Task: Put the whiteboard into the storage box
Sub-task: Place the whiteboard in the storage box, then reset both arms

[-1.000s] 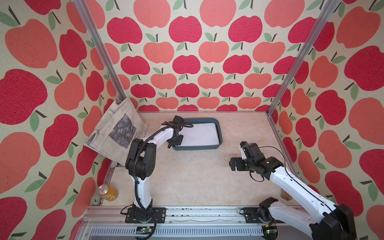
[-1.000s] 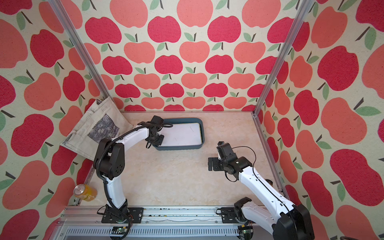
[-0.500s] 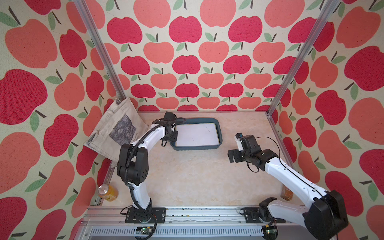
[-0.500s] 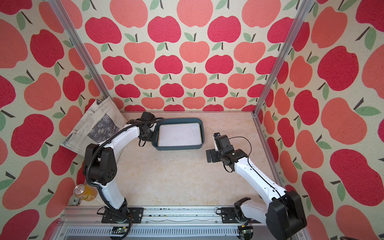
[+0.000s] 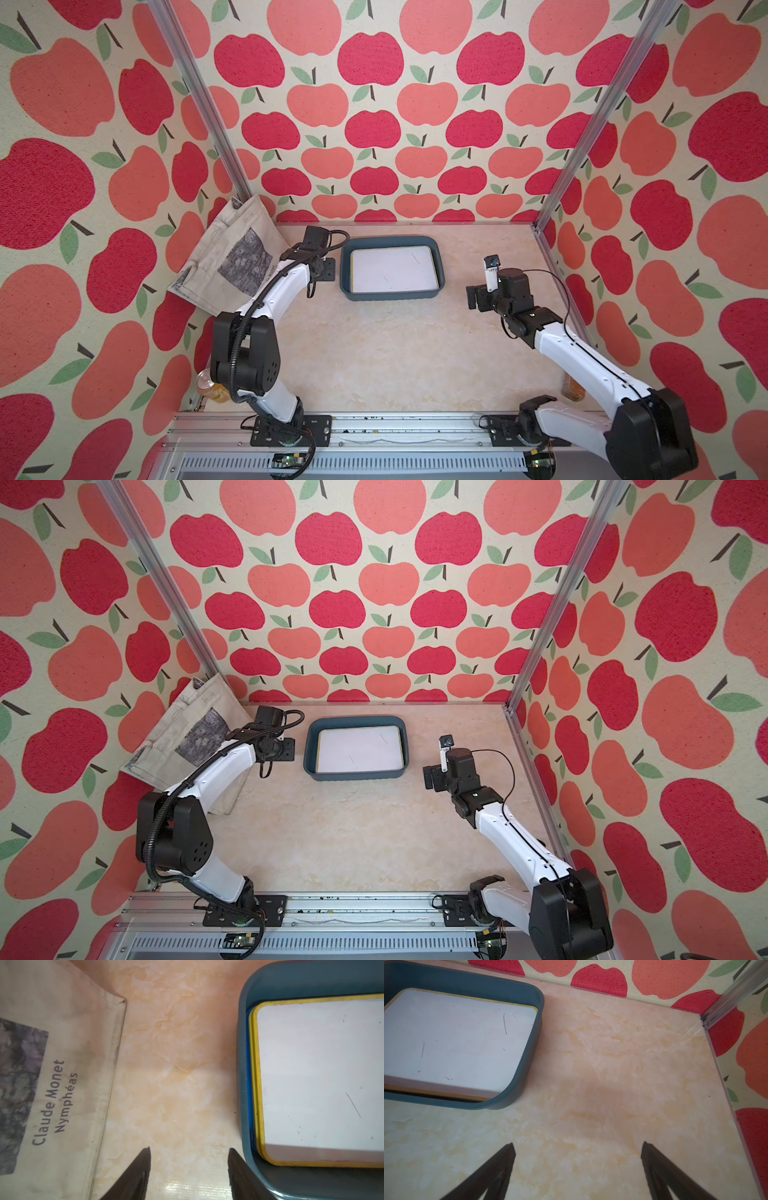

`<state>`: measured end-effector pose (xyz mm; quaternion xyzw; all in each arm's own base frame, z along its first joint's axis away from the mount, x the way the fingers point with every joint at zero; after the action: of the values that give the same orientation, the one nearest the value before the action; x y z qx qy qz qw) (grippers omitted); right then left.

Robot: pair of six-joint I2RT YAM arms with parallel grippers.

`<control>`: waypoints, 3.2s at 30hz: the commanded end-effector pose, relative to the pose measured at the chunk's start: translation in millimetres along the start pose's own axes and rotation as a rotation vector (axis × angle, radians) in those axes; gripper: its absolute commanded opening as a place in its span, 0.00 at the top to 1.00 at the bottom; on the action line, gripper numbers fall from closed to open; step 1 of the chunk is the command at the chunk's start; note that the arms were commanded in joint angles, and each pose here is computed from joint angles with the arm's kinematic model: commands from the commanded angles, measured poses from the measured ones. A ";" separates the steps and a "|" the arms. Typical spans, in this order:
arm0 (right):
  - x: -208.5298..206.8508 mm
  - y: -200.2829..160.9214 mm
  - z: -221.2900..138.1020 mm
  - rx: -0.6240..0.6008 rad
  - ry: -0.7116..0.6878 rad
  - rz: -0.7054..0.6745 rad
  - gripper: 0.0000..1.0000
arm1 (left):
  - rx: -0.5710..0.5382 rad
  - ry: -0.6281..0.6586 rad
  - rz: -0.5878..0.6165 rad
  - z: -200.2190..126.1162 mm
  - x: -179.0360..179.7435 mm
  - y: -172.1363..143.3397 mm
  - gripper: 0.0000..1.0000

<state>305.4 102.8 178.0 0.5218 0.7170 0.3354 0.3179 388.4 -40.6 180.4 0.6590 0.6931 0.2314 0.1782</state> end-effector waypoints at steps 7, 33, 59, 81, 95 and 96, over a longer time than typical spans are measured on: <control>-37.3 7.0 22.0 -0.030 -0.164 0.015 0.01 | -0.069 0.023 -0.089 -6.6 20.7 0.8 0.12; -81.8 -19.2 50.2 -0.113 -0.326 0.022 0.01 | -0.465 0.269 -0.215 2.5 92.0 -34.9 0.01; -82.1 -39.9 66.2 -0.267 -0.264 0.021 0.01 | -0.596 0.085 -0.022 36.3 59.4 -58.9 0.01; -79.8 -49.7 74.8 -0.273 -0.138 0.051 0.01 | -0.612 0.066 -0.084 56.3 68.9 -75.4 0.00; -90.4 -52.4 73.3 -0.271 -0.164 0.102 0.01 | -0.572 0.117 -0.171 60.9 85.5 -72.7 0.01; -90.4 -51.6 73.1 -0.274 -0.164 0.102 0.01 | -0.569 0.085 -0.144 62.0 80.3 -72.0 0.01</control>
<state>357.8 17.0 101.3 0.5257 0.6171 0.4019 0.4257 352.2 45.3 89.1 0.5176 0.6583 0.4349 0.3309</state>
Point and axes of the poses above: each gripper's point midway between its finger pads, its own z axis out along the fingers, its own x axis along the line the jaws close on, y = z × x, the point moved 4 cm from there along -z, back along the fingers
